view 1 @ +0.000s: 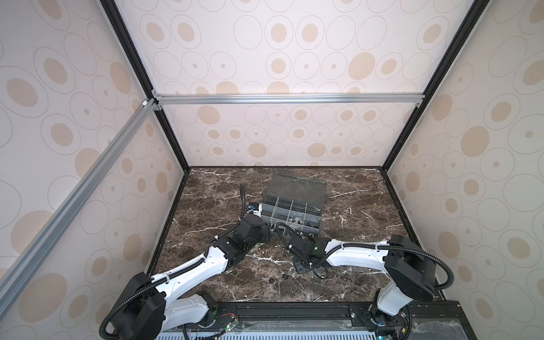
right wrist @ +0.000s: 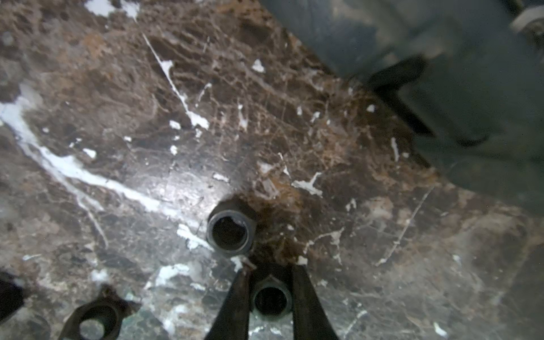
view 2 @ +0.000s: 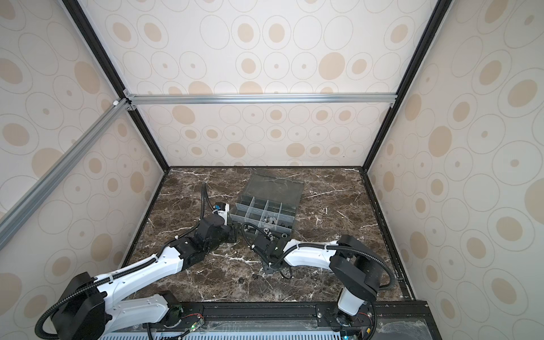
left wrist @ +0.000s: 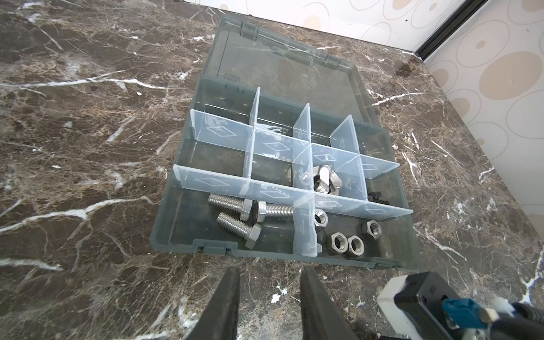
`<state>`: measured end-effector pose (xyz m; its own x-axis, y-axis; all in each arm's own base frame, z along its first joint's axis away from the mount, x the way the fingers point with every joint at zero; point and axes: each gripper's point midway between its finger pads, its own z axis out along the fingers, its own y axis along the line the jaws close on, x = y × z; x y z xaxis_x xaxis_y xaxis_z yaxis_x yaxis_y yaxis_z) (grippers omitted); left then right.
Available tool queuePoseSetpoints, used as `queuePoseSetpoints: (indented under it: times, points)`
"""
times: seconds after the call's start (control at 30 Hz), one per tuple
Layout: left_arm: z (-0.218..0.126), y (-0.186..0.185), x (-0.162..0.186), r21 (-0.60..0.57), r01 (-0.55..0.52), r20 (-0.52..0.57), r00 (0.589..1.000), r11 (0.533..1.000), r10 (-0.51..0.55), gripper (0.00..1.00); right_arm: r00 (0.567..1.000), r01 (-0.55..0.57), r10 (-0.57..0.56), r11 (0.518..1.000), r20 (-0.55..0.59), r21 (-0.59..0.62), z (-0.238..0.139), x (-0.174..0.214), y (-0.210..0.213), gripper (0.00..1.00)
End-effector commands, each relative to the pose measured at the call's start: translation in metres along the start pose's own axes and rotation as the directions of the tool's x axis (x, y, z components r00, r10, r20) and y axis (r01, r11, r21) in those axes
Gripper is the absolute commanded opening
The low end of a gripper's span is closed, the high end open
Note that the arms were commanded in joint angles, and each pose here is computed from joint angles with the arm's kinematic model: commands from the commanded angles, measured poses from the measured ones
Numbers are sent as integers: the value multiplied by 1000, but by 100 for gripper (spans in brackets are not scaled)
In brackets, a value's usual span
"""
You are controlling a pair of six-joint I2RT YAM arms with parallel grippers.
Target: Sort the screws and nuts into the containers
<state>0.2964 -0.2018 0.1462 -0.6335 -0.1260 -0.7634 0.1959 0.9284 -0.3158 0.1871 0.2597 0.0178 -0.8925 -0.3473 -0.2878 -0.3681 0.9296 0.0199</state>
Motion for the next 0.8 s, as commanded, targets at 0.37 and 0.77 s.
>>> queuePoseSetpoints:
  times: [0.37, 0.77]
  points:
    - [-2, 8, 0, -24, 22, 9, 1000, 999, -22, 35, 995, 33, -33, 999, 95, 11, -34, -31, 5, 18]
    - [-3, 10, 0, -25, 27, 17, 1000, 999, -27, 35, 963, 26, -11, 998, 268, -53, -66, -111, 12, 19]
